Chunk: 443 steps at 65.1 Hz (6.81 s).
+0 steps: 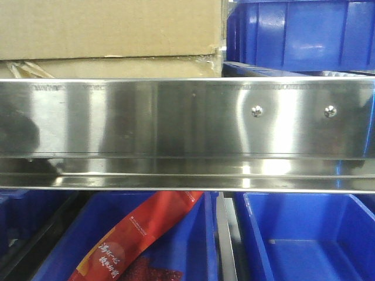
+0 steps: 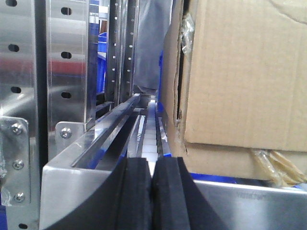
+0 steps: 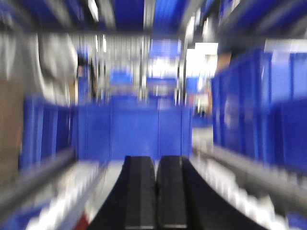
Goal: Grab carton from right shelf to conveyor
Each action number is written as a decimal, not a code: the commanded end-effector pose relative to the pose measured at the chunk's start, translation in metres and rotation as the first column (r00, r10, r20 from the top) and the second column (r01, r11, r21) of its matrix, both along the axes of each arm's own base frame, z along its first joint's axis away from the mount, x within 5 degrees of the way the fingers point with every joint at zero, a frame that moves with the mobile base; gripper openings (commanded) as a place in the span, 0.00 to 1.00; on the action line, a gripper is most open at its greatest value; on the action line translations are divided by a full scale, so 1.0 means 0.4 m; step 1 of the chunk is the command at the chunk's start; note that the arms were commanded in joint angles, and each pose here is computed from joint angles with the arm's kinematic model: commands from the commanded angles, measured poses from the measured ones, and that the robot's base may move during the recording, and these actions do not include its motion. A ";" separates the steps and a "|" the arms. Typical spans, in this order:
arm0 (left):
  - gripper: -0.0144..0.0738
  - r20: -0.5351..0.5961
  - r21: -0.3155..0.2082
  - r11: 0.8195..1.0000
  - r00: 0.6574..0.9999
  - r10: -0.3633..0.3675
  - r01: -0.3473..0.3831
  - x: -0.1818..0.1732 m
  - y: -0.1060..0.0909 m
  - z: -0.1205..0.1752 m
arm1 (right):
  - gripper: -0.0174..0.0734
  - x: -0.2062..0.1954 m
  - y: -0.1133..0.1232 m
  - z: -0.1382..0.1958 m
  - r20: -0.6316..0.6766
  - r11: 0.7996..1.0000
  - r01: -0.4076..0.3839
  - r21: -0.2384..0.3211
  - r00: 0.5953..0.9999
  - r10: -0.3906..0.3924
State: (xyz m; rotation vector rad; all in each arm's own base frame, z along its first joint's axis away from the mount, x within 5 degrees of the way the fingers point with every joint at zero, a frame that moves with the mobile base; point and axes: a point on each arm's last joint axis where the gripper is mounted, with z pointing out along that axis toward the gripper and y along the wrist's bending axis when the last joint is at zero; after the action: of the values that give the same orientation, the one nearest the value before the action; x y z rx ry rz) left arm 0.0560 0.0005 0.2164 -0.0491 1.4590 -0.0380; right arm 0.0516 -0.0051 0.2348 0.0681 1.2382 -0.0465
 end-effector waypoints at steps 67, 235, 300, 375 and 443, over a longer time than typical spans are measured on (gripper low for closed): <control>0.60 -0.441 0.063 0.994 0.896 -0.055 0.092 0.326 -0.056 0.686 | 0.82 0.176 0.098 0.569 -0.403 0.931 -0.358 0.070 0.844 0.354; 0.15 -0.661 -0.031 0.972 0.725 -0.196 0.234 0.436 -0.186 0.748 | 0.12 0.398 0.262 0.701 -0.804 0.923 -0.384 0.022 0.542 0.244; 0.15 -0.706 -0.043 0.967 0.677 -0.208 0.252 0.395 -0.190 0.681 | 0.12 0.352 0.237 0.622 -0.856 0.924 -0.381 0.016 0.473 0.210; 0.15 -0.512 -0.058 0.958 0.816 -0.269 0.280 0.422 -0.202 0.728 | 0.12 0.352 0.237 0.622 -0.856 0.924 -0.381 0.016 0.473 0.210; 0.15 -0.514 -0.058 0.958 0.815 -0.269 0.280 0.424 -0.203 0.727 | 0.12 0.362 0.244 0.637 -0.811 0.919 -0.393 0.018 0.532 0.244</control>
State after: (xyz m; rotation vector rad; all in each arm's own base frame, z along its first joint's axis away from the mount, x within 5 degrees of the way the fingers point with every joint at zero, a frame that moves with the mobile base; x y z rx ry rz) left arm 0.2296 -0.0830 0.4960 0.1840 2.0885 -0.2635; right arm 0.1996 0.0980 0.4838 -0.3716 2.1995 0.2050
